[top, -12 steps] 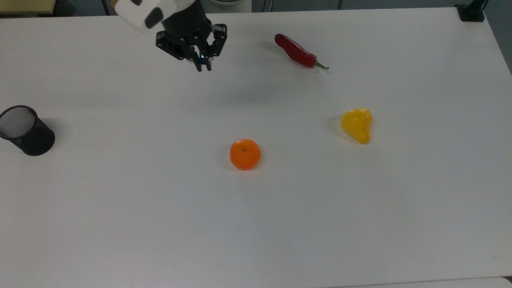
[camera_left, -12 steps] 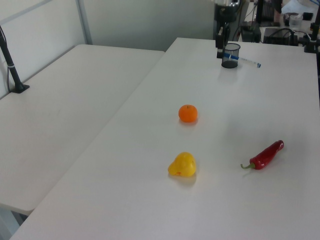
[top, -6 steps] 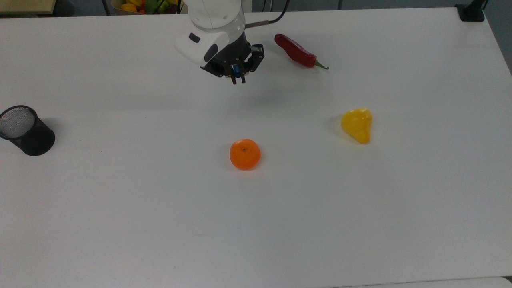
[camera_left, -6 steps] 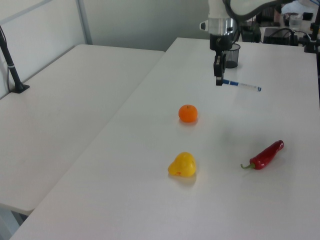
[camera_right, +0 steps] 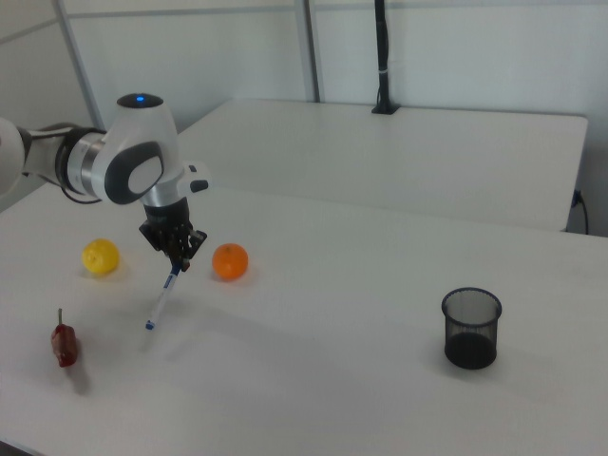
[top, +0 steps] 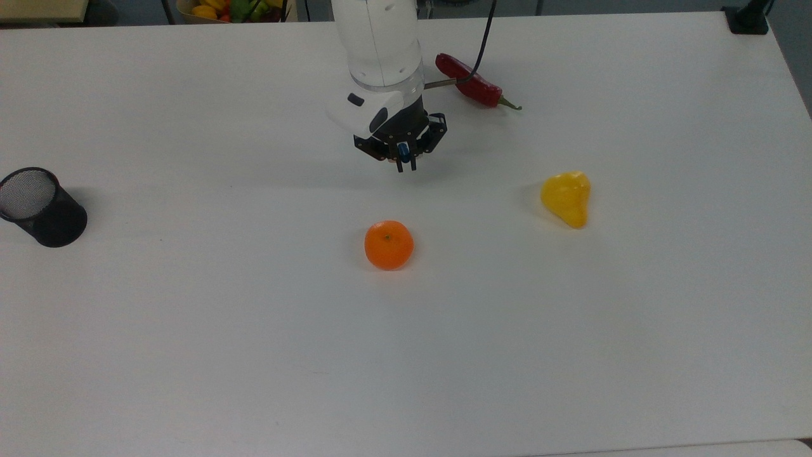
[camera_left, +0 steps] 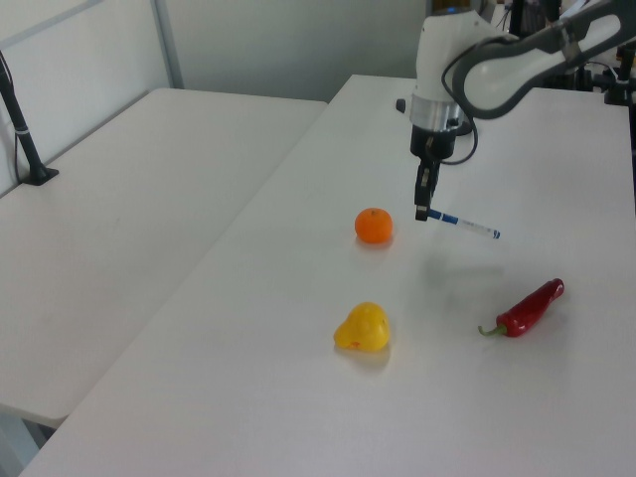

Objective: Take marker pen
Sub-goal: 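Carry the marker over the table beside the orange and lower it, then open the gripper to release the marker onto the table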

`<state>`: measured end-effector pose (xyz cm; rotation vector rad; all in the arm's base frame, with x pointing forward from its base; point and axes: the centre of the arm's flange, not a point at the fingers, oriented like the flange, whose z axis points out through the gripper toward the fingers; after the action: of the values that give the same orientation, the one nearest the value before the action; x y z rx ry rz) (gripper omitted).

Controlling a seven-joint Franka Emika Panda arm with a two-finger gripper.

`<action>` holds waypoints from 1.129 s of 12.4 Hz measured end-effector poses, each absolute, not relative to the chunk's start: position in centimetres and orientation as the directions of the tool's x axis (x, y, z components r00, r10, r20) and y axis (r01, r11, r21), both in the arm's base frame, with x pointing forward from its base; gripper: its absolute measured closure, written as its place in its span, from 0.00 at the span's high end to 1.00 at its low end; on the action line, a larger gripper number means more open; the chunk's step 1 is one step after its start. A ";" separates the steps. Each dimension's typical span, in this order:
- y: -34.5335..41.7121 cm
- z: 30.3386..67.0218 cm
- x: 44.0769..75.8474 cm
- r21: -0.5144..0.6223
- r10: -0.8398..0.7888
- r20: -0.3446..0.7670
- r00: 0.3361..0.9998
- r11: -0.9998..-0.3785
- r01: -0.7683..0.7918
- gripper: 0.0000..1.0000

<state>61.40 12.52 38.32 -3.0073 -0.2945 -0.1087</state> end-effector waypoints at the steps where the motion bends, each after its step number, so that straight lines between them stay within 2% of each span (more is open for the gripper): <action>1: 12.7 37.3 61.1 -0.104 0.189 0.098 0.977 -0.974 0.199 0.17; 6: 13.1 33.6 60.1 -0.094 0.152 0.145 0.978 -0.982 0.167 0.17; 8: 13.3 32.9 60.1 -0.093 0.148 0.147 0.978 -0.982 0.163 0.17; 11: 13.4 32.7 60.2 -0.094 0.138 0.152 0.979 -0.984 0.153 0.22; 12: 13.4 32.7 60.2 -0.094 0.138 0.152 0.979 -0.984 0.153 0.30; 13: 13.4 32.7 60.3 -0.094 0.137 0.154 0.978 -0.984 0.153 0.45; 14: 13.4 32.9 60.3 -0.094 0.137 0.156 0.978 -0.984 0.153 0.55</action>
<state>60.32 13.36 32.85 -3.0191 -0.2216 -0.2272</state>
